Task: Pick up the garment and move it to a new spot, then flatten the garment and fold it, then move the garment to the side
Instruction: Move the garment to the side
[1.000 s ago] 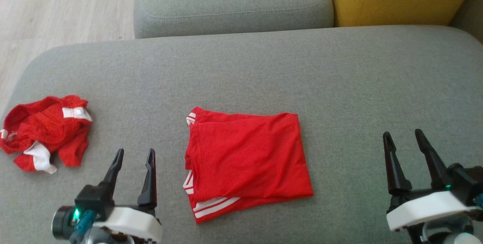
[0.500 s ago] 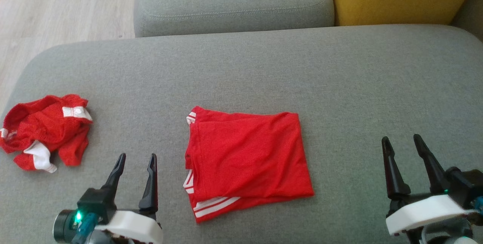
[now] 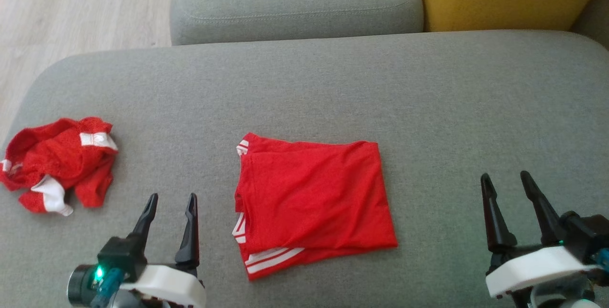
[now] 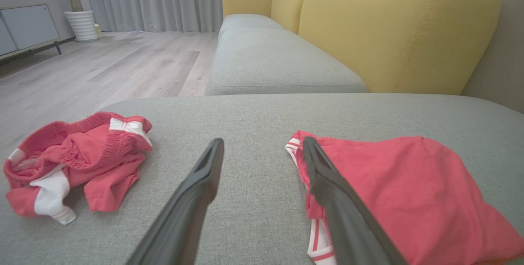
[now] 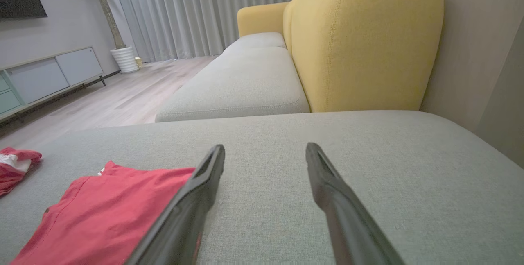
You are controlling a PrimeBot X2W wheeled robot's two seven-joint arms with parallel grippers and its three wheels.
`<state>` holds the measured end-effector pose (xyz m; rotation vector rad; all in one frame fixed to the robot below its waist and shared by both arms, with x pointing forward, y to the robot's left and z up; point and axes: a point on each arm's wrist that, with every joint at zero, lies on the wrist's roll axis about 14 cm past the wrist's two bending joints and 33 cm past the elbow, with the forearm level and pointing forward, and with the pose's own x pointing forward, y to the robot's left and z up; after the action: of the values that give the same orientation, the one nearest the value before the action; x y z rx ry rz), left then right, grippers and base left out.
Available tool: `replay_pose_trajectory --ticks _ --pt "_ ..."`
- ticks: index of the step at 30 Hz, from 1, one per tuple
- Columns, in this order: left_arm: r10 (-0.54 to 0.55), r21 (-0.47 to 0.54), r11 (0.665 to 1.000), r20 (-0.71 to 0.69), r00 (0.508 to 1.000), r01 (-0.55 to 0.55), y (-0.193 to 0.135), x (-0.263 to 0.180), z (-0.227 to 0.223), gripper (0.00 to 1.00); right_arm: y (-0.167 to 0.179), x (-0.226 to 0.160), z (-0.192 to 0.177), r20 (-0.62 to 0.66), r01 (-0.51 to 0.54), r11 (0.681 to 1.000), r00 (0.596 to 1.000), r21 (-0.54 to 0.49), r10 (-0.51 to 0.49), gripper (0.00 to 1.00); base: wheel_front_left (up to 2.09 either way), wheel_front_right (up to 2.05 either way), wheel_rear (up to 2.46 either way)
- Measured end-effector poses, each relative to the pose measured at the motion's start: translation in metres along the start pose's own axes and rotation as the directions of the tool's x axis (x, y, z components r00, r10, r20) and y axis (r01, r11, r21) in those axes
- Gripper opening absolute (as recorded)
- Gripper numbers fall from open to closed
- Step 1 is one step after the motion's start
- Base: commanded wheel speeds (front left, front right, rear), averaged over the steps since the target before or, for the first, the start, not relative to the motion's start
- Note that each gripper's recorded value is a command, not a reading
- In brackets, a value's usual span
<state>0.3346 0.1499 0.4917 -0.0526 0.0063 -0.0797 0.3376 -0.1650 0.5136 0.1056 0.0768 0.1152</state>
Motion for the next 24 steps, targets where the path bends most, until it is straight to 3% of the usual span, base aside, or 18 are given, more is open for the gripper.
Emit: replay_pose_trajectory --ticks 6,13,20,24 --pt "-0.001 -0.005 1.000 0.003 1.000 0.001 0.000 0.003 0.001 1.00 0.003 0.008 -0.029 -0.098 -0.013 1.000 0.995 0.015 0.014 1.00 0.00 0.00 0.00" --pt "0.022 -0.027 0.999 0.066 0.998 -0.021 0.005 0.024 0.017 1.00 0.031 0.045 -0.068 -0.221 -0.116 0.993 0.968 0.021 0.118 1.00 0.00 0.00 0.00" --pt "0.077 -0.054 0.996 0.062 0.995 -0.074 0.016 0.034 0.014 1.00 0.060 0.066 -0.123 -0.393 -0.210 0.977 0.895 0.044 0.210 1.00 0.00 0.00 0.00" --pt "0.110 -0.053 0.993 0.073 0.991 -0.106 0.027 0.037 0.018 1.00 0.075 0.065 -0.153 -0.491 -0.248 0.966 0.834 0.073 0.251 1.00 0.00 0.00 0.00"
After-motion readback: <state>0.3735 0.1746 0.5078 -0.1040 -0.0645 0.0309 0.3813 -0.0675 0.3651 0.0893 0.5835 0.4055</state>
